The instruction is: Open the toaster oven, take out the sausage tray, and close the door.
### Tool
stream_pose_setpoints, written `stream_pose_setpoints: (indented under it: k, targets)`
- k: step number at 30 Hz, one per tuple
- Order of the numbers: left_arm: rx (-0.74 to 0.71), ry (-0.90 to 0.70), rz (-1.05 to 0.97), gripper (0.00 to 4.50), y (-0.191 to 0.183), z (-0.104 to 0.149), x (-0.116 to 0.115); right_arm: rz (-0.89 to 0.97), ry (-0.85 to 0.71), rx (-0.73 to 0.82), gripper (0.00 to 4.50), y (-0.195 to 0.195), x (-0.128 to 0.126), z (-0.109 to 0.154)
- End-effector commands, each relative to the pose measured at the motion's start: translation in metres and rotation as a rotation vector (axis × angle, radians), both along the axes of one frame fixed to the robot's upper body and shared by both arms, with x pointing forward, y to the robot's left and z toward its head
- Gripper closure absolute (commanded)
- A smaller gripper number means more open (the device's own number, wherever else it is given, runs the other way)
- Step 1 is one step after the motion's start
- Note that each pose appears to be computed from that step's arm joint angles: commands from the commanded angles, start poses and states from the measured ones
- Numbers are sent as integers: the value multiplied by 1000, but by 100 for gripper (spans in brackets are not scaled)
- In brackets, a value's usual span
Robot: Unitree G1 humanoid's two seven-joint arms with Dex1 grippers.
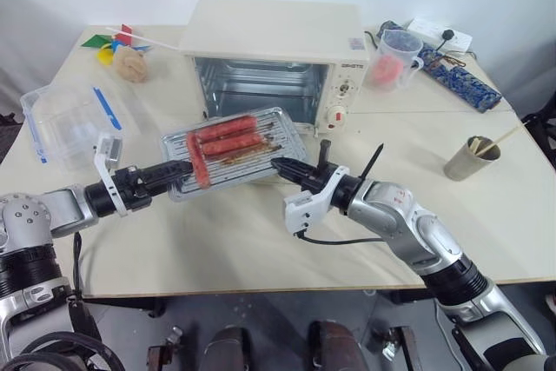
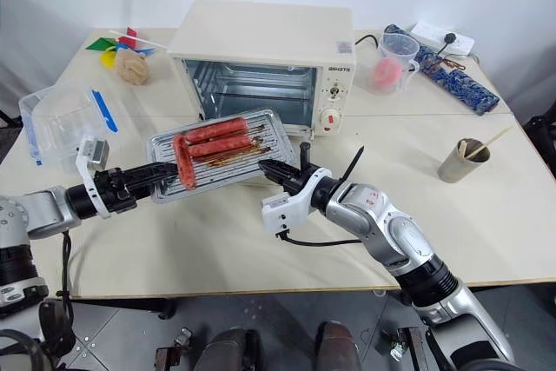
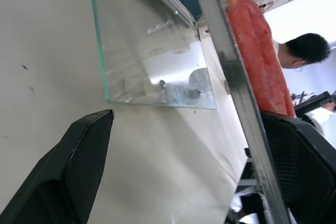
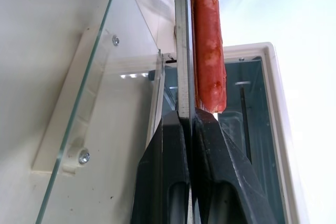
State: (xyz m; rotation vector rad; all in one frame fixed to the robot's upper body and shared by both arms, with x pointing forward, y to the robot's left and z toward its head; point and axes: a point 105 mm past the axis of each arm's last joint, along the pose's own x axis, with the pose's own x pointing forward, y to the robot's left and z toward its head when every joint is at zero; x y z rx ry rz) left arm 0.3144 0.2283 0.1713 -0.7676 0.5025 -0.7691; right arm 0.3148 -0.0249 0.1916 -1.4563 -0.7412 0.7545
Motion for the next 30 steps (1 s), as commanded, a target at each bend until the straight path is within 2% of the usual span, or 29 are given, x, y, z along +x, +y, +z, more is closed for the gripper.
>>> stream_pose_setpoints:
  k: [1, 14, 16, 18, 30]
  targets:
    - [-58, -10, 0, 39, -1, 8, 1, 48, -79, 80, 450, 2, -12, 33]
    - [-146, 48, -14, 403, -4, 6, -2, 102, -21, 91, 450, 4, -22, 30]
    - [-149, 55, -18, 439, -5, 4, -2, 104, -13, 93, 450, 4, -22, 30]
    - [-145, 67, -19, 449, -6, 1, -3, 106, -5, 93, 450, 4, -22, 30]
    - [-148, 164, -16, 449, -8, -17, -5, 108, 39, 103, 450, 4, -22, 29]
